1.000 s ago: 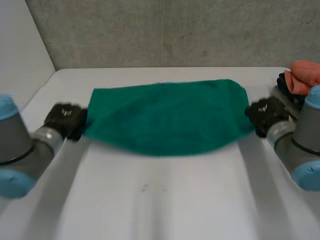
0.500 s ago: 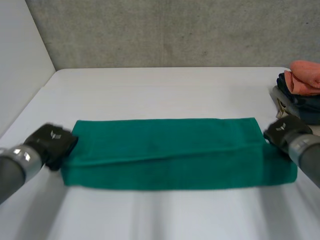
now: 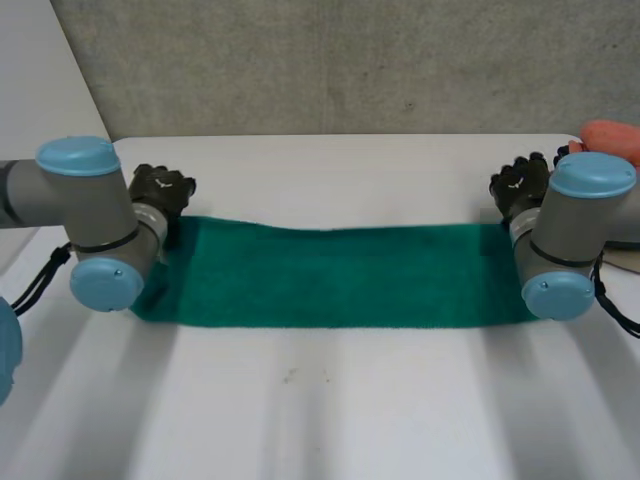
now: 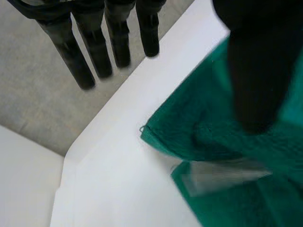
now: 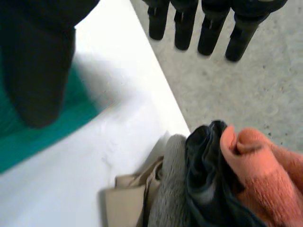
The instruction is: Fold the laundry.
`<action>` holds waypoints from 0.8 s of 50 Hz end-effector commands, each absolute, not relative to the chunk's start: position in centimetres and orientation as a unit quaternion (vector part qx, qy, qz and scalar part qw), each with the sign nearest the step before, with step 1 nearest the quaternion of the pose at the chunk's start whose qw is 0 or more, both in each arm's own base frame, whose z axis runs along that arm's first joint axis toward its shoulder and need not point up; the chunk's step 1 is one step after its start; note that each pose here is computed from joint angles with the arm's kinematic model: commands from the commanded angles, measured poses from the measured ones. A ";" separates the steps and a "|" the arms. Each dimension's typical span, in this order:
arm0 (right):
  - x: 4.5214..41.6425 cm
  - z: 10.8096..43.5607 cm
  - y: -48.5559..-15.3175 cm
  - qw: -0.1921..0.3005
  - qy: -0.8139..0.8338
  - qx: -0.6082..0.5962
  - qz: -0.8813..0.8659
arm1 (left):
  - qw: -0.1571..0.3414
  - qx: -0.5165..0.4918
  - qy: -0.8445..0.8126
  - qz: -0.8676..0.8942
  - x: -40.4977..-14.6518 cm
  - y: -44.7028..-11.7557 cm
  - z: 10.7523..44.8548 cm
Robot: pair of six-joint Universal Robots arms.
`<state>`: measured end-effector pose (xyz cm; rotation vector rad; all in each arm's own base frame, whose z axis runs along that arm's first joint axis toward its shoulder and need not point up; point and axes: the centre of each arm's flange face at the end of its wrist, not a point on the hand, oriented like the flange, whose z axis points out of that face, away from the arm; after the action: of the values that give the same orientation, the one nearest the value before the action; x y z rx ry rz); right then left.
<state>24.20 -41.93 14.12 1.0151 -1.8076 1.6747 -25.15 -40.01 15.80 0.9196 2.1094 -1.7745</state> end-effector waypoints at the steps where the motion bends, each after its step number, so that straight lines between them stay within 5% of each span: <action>1: 24.8 15.7 -40.3 0.205 -0.668 0.346 0.626 | 0.101 0.325 0.722 -0.602 -26.6 -38.3 15.9; 7: 22.7 17.9 -36.9 0.165 -0.700 0.324 0.614 | 0.090 0.317 0.732 -0.597 -25.2 -35.5 17.8; 16: 18.2 15.2 -32.5 0.077 -0.783 0.340 0.515 | 0.081 0.306 0.736 -0.598 -23.8 -31.8 18.9; 40: 14.3 12.9 -34.4 0.110 -0.787 0.299 0.529 | 0.079 0.304 0.726 -0.612 -23.8 -30.5 19.2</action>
<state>16.30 -33.98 12.42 0.9466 -2.3187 1.5795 -23.87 -30.67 18.50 0.9189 2.1865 -1.8132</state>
